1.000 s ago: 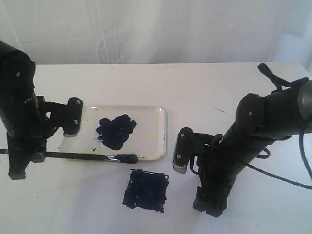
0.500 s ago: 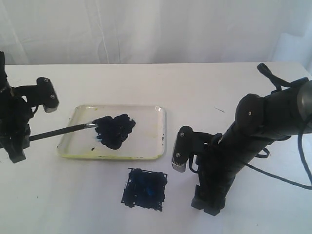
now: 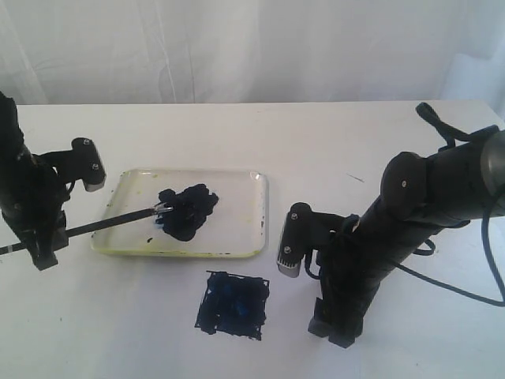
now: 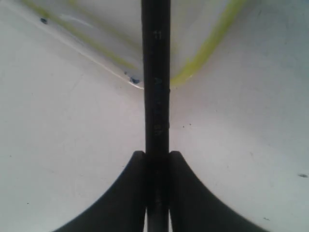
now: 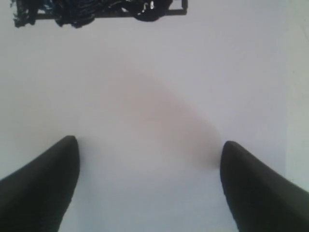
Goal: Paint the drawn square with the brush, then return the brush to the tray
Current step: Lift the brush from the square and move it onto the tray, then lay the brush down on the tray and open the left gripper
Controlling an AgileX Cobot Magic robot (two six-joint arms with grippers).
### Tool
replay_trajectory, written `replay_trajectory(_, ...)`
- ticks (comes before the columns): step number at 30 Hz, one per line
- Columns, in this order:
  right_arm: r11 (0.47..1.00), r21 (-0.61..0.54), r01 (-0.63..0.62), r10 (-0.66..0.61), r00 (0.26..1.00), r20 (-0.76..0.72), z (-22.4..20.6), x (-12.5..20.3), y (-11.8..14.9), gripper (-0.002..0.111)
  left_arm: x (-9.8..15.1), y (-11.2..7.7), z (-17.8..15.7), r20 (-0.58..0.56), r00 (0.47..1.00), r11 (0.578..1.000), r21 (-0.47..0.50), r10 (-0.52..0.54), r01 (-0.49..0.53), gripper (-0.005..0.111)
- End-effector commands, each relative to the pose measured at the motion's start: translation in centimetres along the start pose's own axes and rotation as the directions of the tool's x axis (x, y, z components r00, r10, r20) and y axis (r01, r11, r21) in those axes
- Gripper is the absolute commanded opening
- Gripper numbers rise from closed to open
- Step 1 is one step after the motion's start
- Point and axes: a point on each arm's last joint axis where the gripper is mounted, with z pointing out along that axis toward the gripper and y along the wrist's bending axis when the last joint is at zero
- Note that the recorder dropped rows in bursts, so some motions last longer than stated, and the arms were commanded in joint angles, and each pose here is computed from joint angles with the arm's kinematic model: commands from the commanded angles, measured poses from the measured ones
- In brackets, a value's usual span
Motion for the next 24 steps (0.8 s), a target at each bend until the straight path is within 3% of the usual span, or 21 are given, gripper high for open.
replay_trajectory(1, 1.0, 0.024, 0.012, -0.012, 1.0, -0.004, 0.4, 0.1, -0.2, 0.074, 0.1, -0.2, 0.4, -0.007, 0.999, 0.999, 0.024, 0.036, -0.035, 0.0)
replay_trajectory(17, 1.0, 0.023, 0.012, -0.012, 1.0, -0.005, 0.4, 0.1, -0.2, 0.074, -0.1, -0.1, 2.0, -0.029, 0.998, 0.997, 0.061, 0.046, -0.045, 0.0)
replay_trajectory(21, 1.0, 0.023, 0.012, -0.012, 1.0, -0.005, 0.4, 0.1, -0.2, 0.074, -0.2, 0.0, 2.0, -0.027, 0.999, 0.997, 0.058, 0.046, -0.045, 0.014)
replay_trajectory(24, 1.0, 0.025, 0.012, -0.012, 1.0, -0.004, 0.4, 0.1, -0.2, 0.074, -0.2, 0.0, 2.0, -0.027, 0.999, 0.997, 0.058, 0.046, -0.045, 0.034)
